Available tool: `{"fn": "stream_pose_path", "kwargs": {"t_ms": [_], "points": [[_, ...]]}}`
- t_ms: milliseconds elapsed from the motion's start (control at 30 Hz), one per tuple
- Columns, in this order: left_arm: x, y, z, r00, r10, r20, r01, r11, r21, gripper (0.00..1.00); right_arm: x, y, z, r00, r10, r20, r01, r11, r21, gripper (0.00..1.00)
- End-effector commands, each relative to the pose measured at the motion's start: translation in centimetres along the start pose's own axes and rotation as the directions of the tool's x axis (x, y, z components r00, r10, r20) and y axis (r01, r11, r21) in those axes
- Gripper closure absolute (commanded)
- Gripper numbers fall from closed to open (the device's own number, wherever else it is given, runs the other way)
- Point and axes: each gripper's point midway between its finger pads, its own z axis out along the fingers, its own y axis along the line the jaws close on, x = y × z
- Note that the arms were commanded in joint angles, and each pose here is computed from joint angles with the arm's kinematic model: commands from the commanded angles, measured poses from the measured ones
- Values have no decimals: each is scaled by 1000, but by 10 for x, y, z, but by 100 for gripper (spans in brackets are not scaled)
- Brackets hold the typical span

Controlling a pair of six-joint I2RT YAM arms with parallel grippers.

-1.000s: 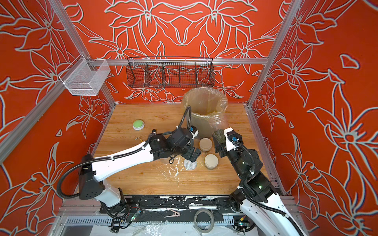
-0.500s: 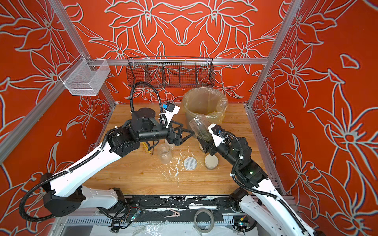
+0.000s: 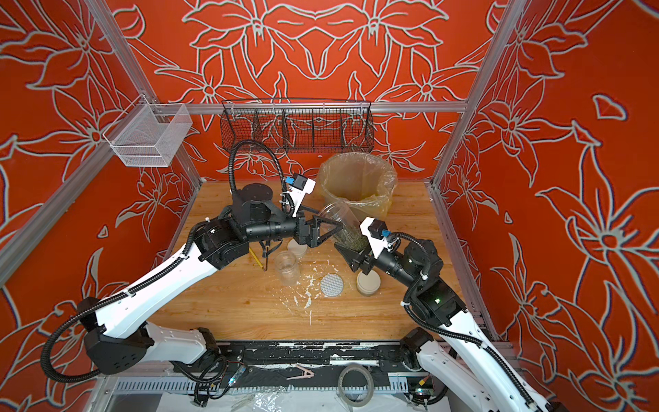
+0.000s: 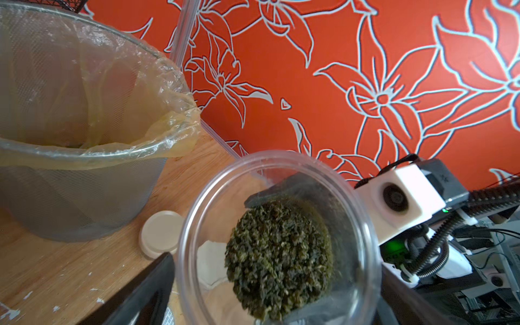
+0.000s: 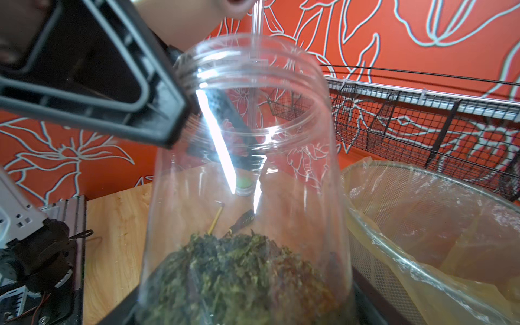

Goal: Empty moldy tea leaves from jars
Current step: Adjust the jar.

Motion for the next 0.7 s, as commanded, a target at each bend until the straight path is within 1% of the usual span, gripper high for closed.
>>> {"fn": "stream_pose_path", "kwargs": {"t_ms": [0, 67, 233, 367, 467, 533, 567, 600, 667], "points": [[-19, -12, 2, 999, -13, 46, 10, 998, 66, 1, -24, 13, -3, 995, -25, 94, 31, 997, -70, 60], [-17, -12, 6, 999, -28, 35, 25, 996, 83, 1, -24, 13, -3, 995, -30, 98, 37, 997, -70, 60], [-10, -13, 14, 998, -57, -4, 57, 992, 116, 9, -25, 16, -3, 994, -46, 103, 54, 995, -83, 60], [-9, -17, 19, 997, -70, -21, 72, 986, 147, 18, -24, 16, -2, 993, -52, 102, 61, 994, -86, 60], [-11, -18, 18, 997, -69, -25, 72, 986, 150, 27, -23, 14, -1, 993, -57, 102, 65, 995, -77, 57], [-13, -20, 16, 998, -66, -21, 68, 987, 146, 33, -23, 14, -1, 993, -56, 103, 64, 995, -73, 50], [-14, -20, 15, 998, -67, -18, 69, 988, 141, 34, -23, 13, -1, 993, -57, 106, 65, 995, -72, 45], [-16, -20, 14, 998, -67, -15, 68, 988, 137, 36, -22, 12, 0, 993, -56, 107, 63, 996, -67, 36], [-21, -20, 13, 998, -70, -8, 70, 990, 121, 37, -23, 10, 1, 991, -58, 117, 65, 996, -57, 24]]}}
